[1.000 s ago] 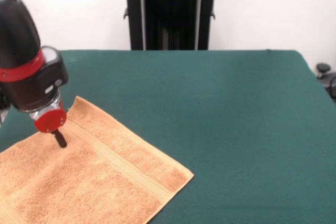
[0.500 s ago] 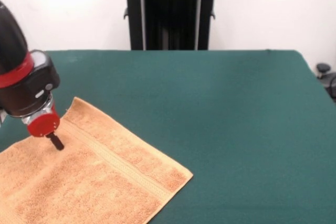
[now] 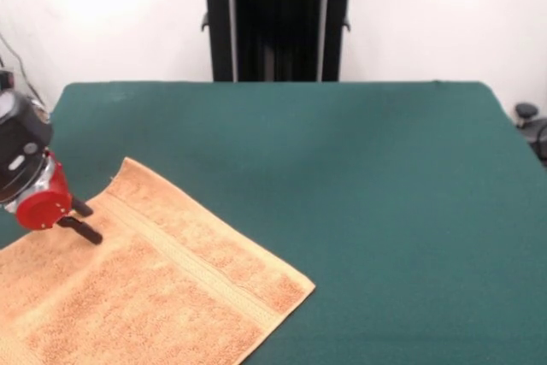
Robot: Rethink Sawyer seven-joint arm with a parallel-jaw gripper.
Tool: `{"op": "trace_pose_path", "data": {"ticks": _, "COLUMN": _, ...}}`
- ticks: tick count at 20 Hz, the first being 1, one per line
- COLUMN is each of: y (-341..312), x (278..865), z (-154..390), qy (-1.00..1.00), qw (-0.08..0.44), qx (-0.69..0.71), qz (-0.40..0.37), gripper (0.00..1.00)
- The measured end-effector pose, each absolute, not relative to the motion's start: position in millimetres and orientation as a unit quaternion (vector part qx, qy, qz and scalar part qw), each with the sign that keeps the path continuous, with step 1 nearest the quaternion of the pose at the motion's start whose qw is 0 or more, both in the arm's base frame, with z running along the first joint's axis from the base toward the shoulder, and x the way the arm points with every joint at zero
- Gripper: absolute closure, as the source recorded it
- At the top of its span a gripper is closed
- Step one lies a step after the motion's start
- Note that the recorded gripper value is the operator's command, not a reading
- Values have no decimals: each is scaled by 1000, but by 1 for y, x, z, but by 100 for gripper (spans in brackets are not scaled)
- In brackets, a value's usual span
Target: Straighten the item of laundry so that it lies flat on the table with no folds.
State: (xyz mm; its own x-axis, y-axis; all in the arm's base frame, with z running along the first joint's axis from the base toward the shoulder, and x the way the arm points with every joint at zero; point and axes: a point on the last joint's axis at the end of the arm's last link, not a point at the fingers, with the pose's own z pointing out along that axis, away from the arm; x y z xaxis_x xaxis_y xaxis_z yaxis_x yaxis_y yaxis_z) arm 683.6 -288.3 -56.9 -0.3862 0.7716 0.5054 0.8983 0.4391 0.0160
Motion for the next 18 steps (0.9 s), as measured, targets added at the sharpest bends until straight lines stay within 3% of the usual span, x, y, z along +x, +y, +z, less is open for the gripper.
{"op": "trace_pose_path", "data": {"ticks": 18, "y": -286, "x": 681, "z": -82, "qy": -766, "qw": 319, "qx": -498, "qz": -253, "gripper": 0}}
